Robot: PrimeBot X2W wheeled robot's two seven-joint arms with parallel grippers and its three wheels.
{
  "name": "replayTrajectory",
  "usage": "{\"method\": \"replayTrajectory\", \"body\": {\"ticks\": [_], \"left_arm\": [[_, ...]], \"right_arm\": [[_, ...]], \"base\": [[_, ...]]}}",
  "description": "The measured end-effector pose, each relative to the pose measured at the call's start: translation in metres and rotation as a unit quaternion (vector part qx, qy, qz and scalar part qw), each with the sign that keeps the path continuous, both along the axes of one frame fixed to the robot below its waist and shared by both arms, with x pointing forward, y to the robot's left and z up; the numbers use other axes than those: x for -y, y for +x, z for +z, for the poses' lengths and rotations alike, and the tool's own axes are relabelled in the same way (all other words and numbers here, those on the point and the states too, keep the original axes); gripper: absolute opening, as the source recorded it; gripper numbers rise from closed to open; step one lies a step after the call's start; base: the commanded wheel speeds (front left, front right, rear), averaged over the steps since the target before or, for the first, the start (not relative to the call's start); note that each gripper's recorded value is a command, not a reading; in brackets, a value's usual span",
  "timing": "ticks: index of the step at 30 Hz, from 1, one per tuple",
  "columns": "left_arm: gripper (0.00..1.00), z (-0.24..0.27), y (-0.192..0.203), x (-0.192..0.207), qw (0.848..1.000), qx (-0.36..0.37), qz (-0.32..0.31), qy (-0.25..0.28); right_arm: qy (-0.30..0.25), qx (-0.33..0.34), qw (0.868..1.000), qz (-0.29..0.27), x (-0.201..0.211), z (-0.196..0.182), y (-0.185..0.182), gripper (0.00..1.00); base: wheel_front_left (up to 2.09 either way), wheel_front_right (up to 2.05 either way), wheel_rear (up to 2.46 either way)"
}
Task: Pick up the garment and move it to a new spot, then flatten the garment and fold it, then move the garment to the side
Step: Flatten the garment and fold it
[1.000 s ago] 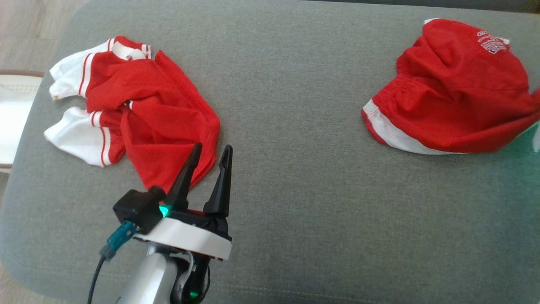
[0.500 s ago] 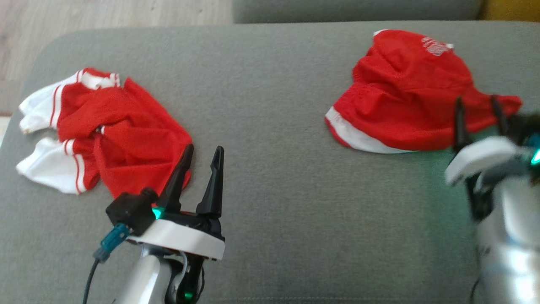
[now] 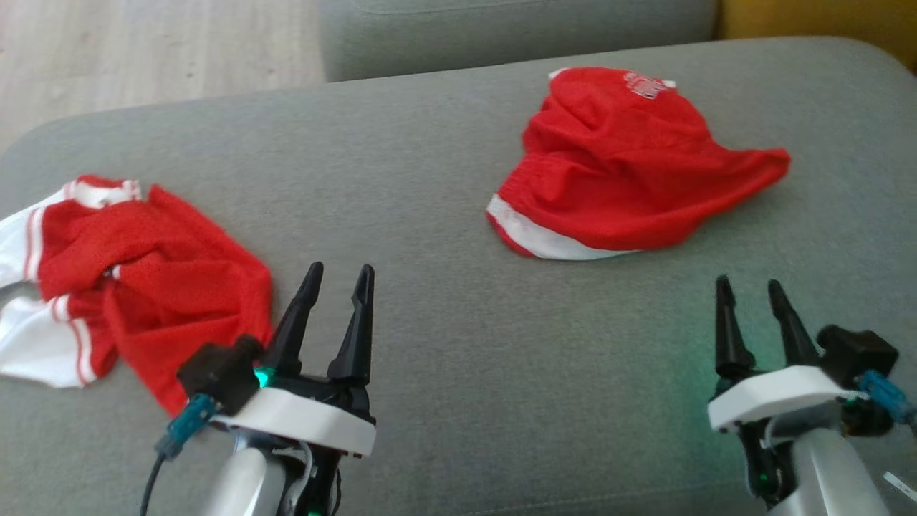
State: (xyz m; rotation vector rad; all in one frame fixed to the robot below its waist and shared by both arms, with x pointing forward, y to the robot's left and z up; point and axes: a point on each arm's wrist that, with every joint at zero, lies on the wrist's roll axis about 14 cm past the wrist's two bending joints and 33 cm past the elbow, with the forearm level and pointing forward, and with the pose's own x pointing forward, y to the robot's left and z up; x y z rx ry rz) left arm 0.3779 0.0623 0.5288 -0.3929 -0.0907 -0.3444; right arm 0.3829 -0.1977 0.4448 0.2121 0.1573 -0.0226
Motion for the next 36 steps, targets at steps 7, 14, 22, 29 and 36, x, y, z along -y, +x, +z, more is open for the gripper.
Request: {"method": "replayTrajectory", "body": {"ticks": [7,14,22,29,36], "left_arm": [[1.0,-0.017,0.017,0.043,0.997,-0.009,-0.074,0.033],[1.0,-0.041,0.063,0.106,0.978,-0.029,-0.174,0.114],[1.0,-0.085,0.099,0.143,0.948,-0.089,-0.236,0.191],[1.0,-0.121,0.116,0.149,0.93,-0.126,-0.252,0.237],[0.0,-0.136,0.109,0.152,0.921,-0.145,-0.266,0.243]], "right_arm": [[0.001,0.012,1.0,-0.02,0.013,0.008,-0.006,1.0],[0.003,0.0,0.999,-0.046,0.03,0.001,-0.009,1.0],[0.0,-0.023,0.997,-0.067,0.043,-0.017,-0.013,1.0],[-0.002,-0.024,0.997,-0.079,0.05,-0.019,-0.011,1.0],[0.001,-0.032,0.996,-0.086,0.054,-0.026,-0.014,1.0]], "base": [[0.0,0.0,0.0],[0.0,0.0,0.0],[0.0,0.0,0.0],[0.0,0.0,0.0],[0.0,0.0,0.0]]}}
